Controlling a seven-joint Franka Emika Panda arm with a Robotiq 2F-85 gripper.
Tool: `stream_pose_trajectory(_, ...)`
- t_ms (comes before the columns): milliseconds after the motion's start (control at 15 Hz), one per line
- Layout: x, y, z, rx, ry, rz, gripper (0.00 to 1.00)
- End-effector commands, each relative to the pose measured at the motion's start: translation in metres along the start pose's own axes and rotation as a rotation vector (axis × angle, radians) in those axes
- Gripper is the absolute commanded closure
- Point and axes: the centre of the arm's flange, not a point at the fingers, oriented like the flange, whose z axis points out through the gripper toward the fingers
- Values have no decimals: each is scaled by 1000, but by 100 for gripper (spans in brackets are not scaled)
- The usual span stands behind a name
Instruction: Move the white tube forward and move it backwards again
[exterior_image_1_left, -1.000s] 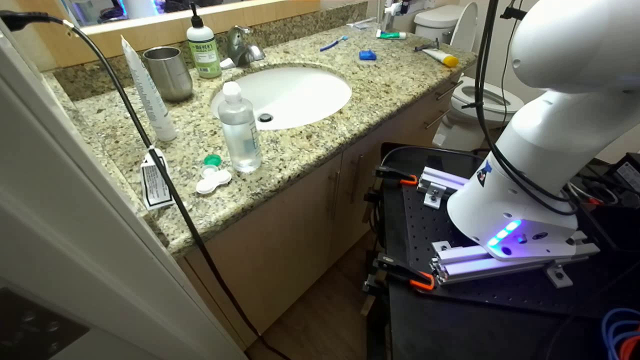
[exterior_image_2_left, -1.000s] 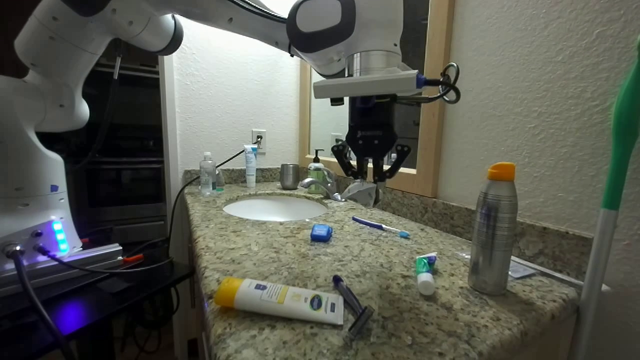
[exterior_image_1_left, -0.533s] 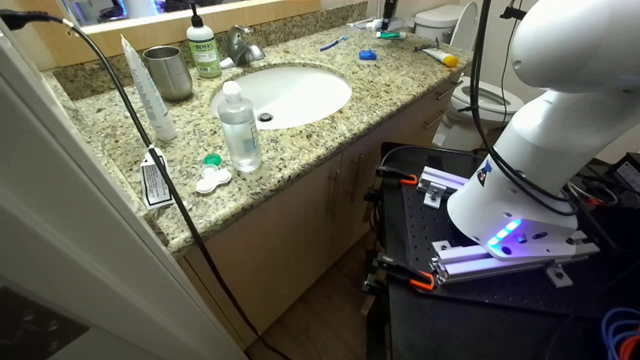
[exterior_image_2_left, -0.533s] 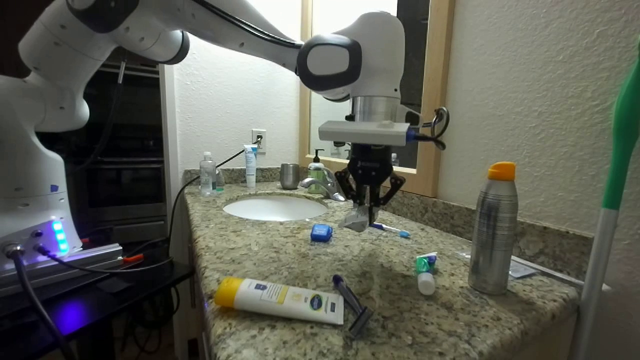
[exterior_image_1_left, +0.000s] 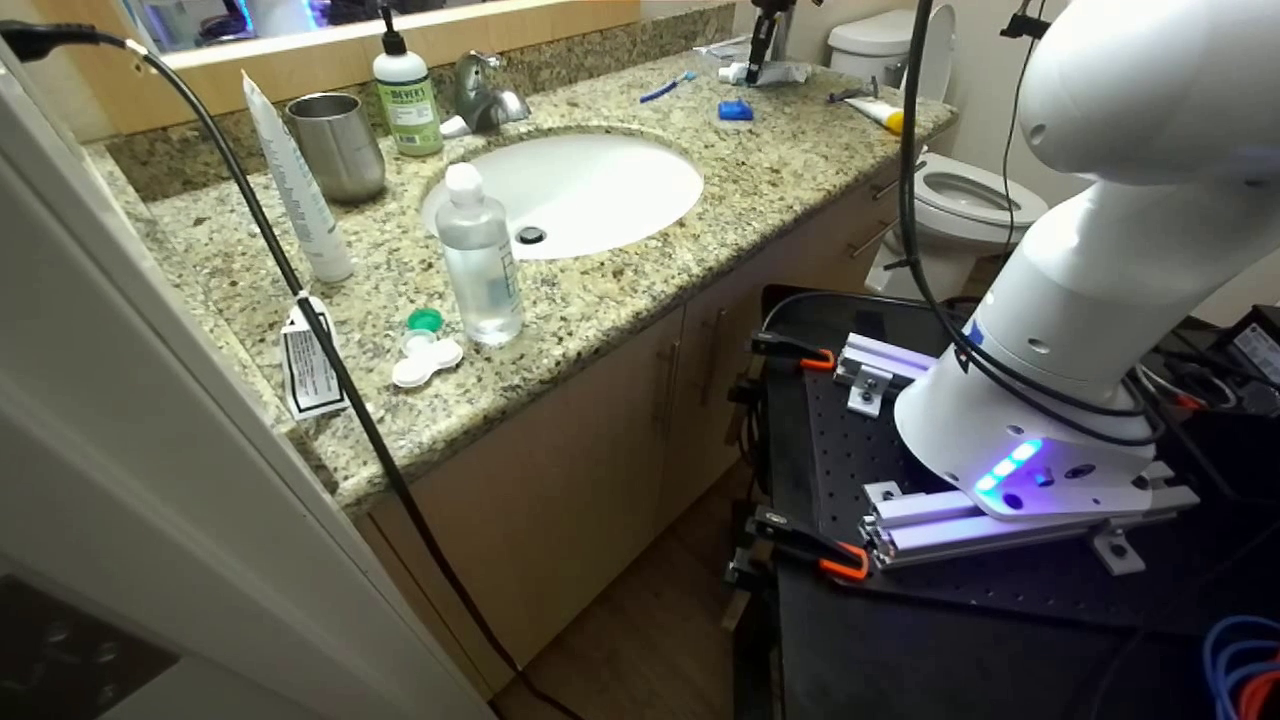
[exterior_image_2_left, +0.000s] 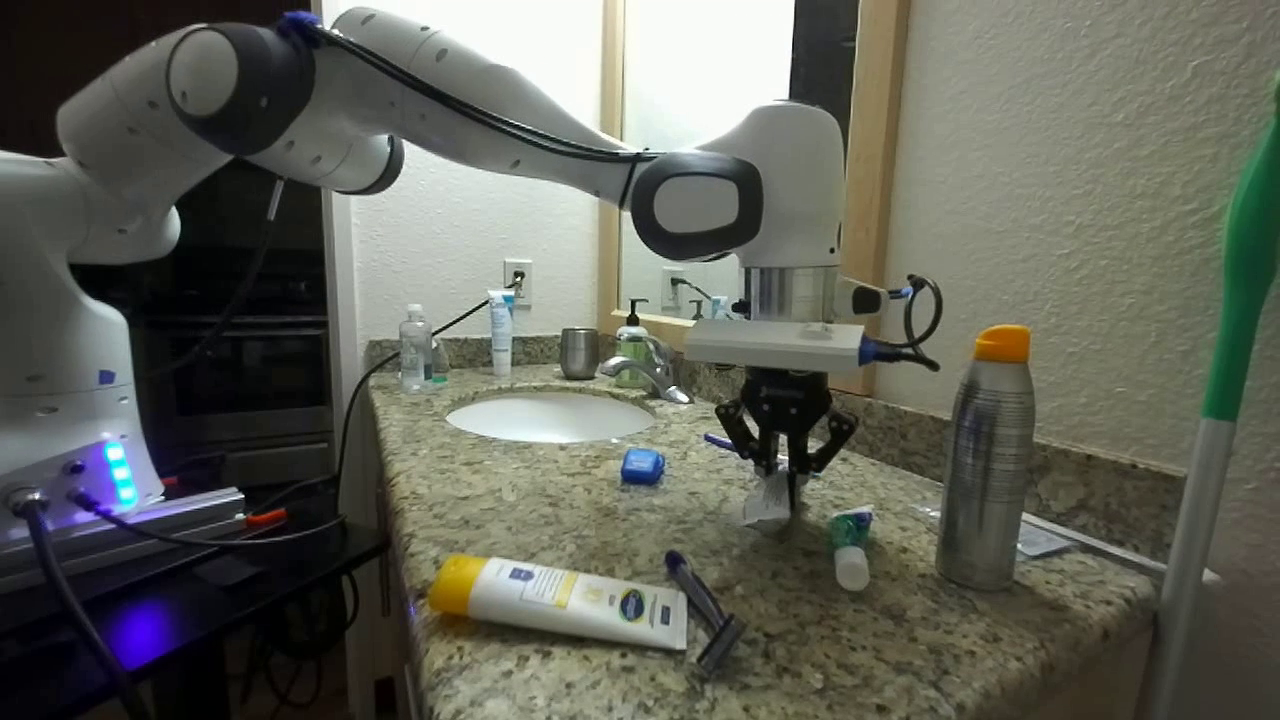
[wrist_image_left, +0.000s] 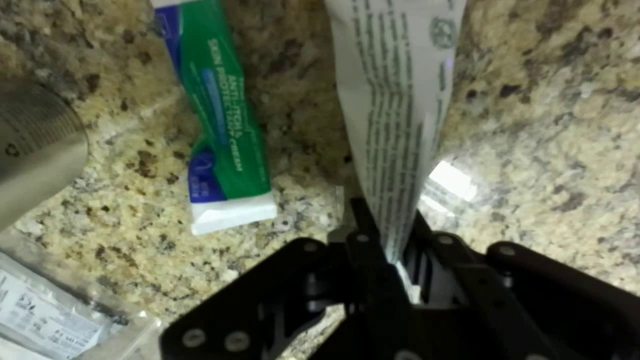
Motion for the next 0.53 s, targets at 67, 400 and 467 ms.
stream_pose_trajectory(67,29,49,33,135,-123,-82,45)
stream_pose_trajectory(400,11,35,-10,93,-24,-100,9)
stream_pose_trajectory(467,7,19,-36,67,7,-95,3)
